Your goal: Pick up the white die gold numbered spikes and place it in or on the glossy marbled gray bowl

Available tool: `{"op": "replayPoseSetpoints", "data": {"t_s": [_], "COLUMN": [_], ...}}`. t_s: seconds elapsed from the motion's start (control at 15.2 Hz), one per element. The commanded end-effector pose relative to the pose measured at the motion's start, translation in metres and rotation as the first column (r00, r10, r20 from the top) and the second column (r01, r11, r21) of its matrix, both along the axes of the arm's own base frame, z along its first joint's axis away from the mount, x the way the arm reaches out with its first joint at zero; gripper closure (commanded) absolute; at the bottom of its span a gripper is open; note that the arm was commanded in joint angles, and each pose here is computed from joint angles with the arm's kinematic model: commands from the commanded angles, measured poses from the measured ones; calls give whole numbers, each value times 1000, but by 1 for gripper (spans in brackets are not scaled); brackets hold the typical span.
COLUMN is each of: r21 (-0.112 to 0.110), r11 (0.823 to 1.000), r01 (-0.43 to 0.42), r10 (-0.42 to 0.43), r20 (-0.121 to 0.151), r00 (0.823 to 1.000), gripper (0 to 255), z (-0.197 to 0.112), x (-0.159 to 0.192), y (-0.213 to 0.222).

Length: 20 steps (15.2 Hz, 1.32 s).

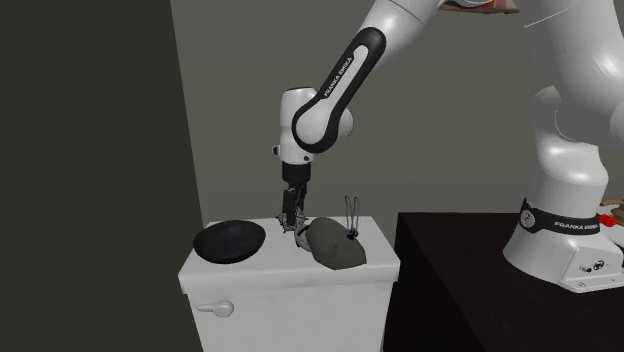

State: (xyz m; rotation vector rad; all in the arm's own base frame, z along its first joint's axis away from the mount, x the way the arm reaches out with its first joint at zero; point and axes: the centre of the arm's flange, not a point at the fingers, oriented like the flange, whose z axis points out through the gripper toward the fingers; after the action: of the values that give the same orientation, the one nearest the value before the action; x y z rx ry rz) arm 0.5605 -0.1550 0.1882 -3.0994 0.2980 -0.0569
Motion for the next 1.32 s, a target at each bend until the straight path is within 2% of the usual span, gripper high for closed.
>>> {"op": "replayPoseSetpoints", "data": {"t_s": [0.0,0.07,0.13,0.66,1.25], "r21": [8,8,8,7,8], "r11": [1000,1000,1000,1000,1000], "r01": [-10,-10,-10,-10,-10], "r10": [10,10,10,10,10], "r20": [-14,-14,-13,-13,-14], "r00": [1000,1000,1000,1000,1000], "gripper": [0,0,255,255,255], "z": [-6,-6,-6,-11,36], "x": [-1,-1,-2,5,-1], "y": [7,7,8,8,7]}}
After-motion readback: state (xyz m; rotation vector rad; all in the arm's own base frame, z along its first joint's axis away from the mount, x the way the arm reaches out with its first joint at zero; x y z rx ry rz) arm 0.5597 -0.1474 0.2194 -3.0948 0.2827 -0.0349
